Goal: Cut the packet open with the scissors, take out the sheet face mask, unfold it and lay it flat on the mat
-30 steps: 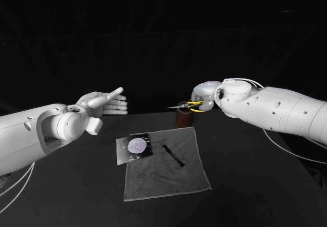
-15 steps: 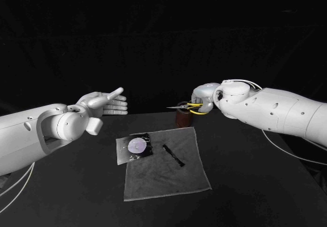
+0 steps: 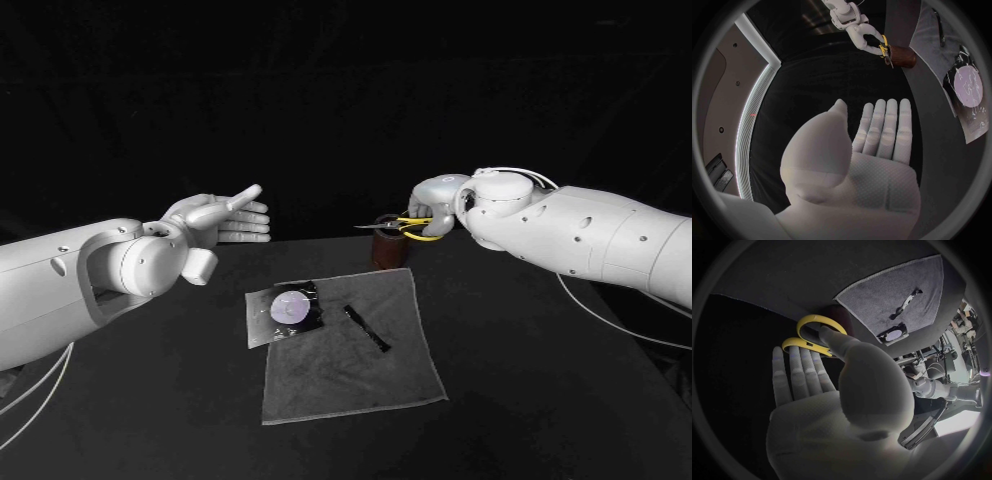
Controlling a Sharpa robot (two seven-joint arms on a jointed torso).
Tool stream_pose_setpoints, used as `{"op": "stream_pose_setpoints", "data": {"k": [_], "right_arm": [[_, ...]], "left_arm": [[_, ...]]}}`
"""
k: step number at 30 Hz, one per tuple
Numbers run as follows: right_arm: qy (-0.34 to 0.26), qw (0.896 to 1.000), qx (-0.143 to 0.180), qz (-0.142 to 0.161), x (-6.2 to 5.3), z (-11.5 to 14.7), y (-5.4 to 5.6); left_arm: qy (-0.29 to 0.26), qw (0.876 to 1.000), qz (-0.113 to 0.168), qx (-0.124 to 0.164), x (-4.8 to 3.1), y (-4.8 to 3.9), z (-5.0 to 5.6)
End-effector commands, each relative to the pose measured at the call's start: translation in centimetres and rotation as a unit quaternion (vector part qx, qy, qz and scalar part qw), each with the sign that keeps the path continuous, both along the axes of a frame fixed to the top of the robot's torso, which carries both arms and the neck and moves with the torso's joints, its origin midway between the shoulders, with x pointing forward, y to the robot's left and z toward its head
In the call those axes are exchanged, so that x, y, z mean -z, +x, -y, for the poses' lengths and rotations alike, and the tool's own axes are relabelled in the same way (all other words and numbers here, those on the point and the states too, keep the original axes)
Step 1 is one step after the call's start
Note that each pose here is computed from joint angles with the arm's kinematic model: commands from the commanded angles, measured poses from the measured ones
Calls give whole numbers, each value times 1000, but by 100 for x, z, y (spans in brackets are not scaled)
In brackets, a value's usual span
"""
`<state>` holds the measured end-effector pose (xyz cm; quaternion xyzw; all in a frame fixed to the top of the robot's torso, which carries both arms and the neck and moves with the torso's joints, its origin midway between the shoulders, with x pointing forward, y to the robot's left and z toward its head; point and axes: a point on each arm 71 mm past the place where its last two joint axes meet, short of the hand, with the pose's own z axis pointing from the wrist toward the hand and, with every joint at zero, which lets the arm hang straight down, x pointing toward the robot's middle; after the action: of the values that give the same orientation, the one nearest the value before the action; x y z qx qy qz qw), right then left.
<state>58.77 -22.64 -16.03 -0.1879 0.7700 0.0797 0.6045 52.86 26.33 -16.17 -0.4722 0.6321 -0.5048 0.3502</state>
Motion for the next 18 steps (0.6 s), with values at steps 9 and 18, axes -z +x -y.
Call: {"op": "stream_pose_setpoints", "data": {"k": [9,18], "right_arm": [[38,999,-1,13,-39,-10,-36],[46,999,3,11,-39,8,-46]], "left_arm": [[-6,1000,-1,10,-6,-1,8],[-6,1000,-2,12,-4,-2,7]]}}
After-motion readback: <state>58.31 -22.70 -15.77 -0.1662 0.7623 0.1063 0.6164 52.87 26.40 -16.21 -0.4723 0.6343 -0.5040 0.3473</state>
